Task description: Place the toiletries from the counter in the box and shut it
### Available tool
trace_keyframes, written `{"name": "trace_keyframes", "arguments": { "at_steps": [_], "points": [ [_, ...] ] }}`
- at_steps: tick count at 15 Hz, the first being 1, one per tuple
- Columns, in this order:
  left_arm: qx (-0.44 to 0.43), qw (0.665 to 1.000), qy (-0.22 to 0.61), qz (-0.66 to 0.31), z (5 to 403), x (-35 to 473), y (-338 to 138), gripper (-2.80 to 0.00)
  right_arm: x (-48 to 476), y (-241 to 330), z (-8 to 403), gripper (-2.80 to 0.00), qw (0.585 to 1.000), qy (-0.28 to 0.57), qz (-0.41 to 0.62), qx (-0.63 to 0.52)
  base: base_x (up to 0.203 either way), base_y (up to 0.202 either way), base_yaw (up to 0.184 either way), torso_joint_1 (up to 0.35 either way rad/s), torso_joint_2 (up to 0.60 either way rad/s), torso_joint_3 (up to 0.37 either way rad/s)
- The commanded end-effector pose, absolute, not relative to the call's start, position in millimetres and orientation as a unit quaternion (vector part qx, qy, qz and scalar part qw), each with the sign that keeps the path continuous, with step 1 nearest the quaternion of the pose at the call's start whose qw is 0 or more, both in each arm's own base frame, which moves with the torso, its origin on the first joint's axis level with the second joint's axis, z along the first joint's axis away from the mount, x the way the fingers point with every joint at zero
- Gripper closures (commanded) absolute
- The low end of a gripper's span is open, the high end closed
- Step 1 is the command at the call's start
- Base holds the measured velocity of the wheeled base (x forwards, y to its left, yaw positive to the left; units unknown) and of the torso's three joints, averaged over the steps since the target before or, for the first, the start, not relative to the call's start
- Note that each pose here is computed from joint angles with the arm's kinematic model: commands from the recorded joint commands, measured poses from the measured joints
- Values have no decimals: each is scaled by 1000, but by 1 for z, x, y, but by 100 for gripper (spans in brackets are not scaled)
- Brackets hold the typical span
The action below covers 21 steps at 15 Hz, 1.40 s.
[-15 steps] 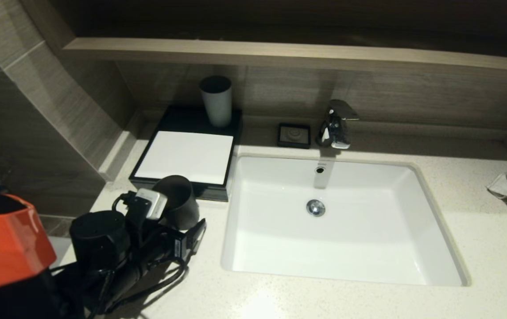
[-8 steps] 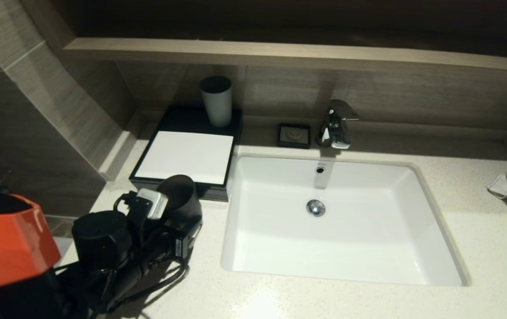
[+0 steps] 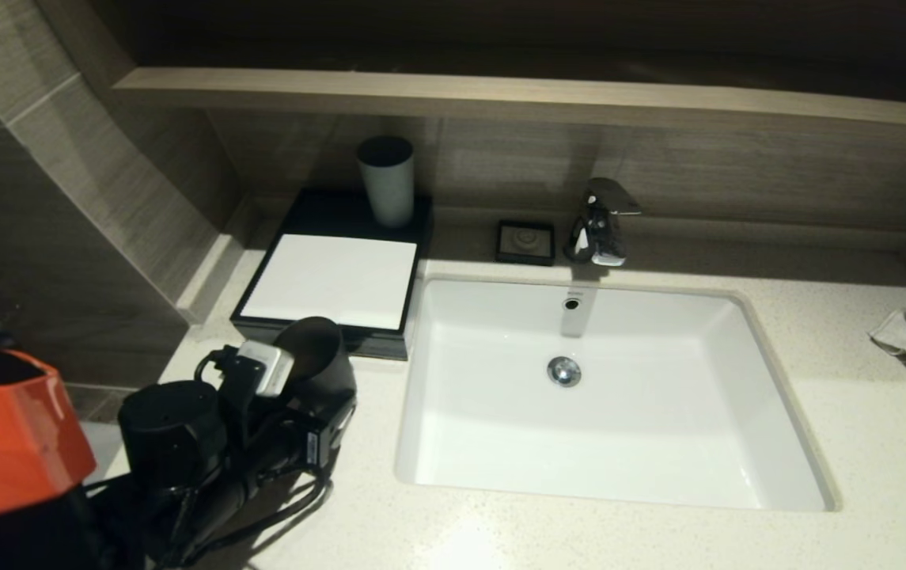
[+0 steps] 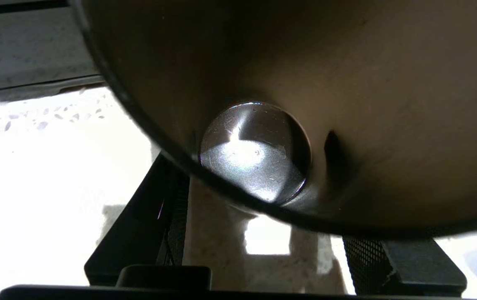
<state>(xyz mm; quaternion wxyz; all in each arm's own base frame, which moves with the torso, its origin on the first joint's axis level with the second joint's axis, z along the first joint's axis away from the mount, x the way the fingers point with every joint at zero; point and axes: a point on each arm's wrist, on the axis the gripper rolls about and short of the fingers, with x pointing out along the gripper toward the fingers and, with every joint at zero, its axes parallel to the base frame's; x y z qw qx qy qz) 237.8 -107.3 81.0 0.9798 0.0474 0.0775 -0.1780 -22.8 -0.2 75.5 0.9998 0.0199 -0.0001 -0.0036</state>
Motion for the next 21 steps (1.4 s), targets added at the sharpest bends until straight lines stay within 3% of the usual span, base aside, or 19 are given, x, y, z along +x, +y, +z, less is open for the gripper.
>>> {"name": "trace_keyframes", "arguments": {
  "at_steps": [1, 21],
  "points": [
    [44, 982, 66, -171, 87, 235, -103, 0, -23, 0, 76, 0, 1000, 1, -4, 20, 0, 0, 0, 0, 0, 0],
    [27, 990, 1, -138, 153, 206, -82, 0, -23, 0, 76, 0, 1000, 1, -4, 20, 0, 0, 0, 0, 0, 0]
  ]
}}
